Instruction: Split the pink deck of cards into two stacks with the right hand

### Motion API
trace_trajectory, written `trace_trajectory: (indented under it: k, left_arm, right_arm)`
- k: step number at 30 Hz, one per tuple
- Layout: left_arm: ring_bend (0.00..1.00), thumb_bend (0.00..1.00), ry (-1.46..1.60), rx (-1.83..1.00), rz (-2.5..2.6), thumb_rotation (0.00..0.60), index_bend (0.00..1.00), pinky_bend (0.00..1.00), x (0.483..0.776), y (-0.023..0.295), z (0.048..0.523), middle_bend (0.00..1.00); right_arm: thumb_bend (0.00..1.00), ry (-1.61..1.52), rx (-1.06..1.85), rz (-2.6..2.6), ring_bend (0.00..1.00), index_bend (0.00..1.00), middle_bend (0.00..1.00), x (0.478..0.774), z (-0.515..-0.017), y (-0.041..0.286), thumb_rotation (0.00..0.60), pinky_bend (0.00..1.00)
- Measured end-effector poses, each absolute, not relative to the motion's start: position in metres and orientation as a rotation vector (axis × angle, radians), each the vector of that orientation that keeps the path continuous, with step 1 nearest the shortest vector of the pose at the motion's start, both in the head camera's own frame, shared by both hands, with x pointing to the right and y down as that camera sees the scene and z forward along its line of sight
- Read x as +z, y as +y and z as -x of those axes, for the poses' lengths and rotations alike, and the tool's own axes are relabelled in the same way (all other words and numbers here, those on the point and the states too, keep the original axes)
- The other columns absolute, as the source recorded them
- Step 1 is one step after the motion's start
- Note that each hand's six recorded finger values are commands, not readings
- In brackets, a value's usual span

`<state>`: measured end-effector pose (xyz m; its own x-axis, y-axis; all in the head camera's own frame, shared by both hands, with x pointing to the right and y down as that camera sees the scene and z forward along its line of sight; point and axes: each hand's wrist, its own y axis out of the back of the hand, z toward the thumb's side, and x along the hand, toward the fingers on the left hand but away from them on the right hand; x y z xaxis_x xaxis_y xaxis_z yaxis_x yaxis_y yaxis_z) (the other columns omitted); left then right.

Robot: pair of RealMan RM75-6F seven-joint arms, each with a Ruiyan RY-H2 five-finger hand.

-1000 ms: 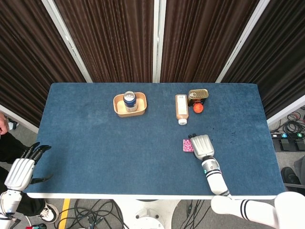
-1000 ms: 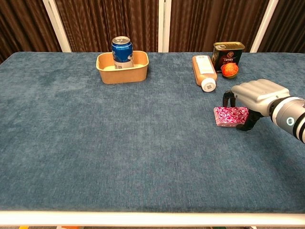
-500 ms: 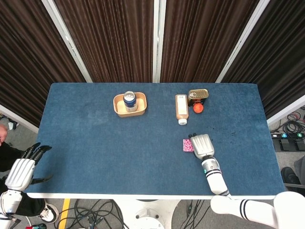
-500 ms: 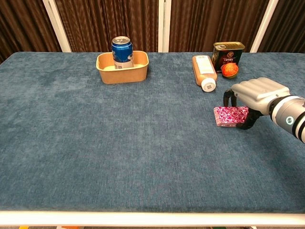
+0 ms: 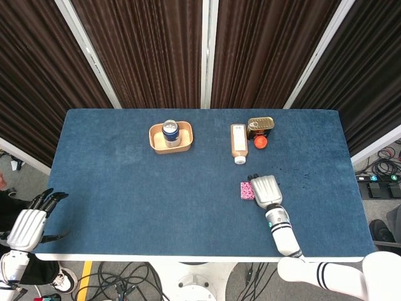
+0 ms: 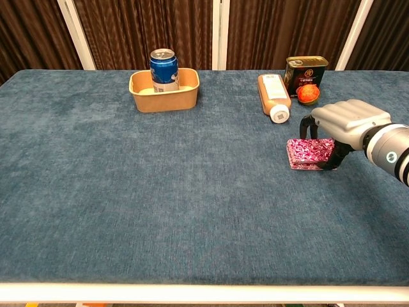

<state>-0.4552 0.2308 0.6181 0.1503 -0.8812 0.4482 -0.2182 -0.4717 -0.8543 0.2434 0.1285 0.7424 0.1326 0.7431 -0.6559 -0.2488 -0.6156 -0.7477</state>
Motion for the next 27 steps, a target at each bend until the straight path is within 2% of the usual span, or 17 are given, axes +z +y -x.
trace_trajectory:
  k: [12, 27]
  left_arm:
    - [0.07, 0.00, 1.060, -1.348, 1.798, 0.600, 0.17, 0.16, 0.617, 0.229, 0.456, 0.16]
    - [0.07, 0.00, 1.080, -1.346, 1.792, 0.600, 0.17, 0.16, 0.614, 0.228, 0.461, 0.16]
  right_arm:
    - [0.19, -0.478, 1.519, 1.655, 0.70, 0.37, 0.37, 0.730, -0.207, 0.126, 0.600, 0.82]
    - [0.19, -0.367, 1.447, 1.719, 0.70, 0.37, 0.37, 0.745, -0.129, 0.144, 0.600, 0.82]
